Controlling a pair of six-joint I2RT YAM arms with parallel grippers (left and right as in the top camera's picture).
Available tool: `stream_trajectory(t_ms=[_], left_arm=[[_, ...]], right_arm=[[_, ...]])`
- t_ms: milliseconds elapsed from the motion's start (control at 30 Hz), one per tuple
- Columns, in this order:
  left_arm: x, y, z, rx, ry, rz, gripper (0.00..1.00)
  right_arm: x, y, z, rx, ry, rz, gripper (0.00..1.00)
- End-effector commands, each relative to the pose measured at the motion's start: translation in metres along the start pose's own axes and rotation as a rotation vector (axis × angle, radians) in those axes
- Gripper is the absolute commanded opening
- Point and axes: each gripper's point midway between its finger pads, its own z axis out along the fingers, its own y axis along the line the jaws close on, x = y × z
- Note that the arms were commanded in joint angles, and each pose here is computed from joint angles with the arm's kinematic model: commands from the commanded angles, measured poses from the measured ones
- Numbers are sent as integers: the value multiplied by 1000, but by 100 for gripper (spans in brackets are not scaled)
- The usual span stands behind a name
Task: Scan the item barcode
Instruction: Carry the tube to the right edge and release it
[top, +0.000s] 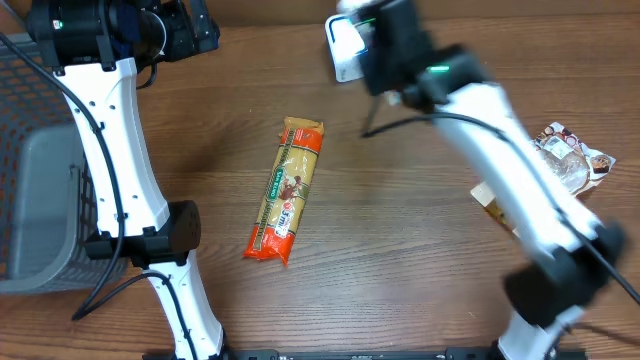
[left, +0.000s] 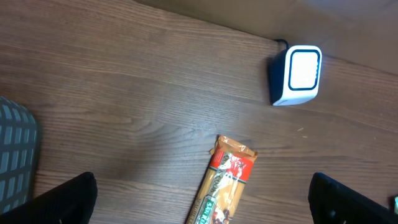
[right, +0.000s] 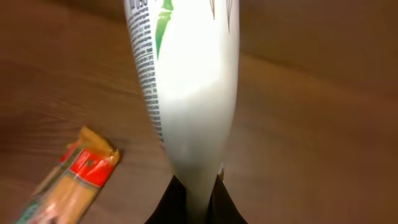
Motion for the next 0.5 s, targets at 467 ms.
stream_trajectory(t_ms=[467], left_arm=[[0, -7, -9, 6, -19, 15, 100]], right_arm=[[183, -123, 58, 31, 453, 677, 4]])
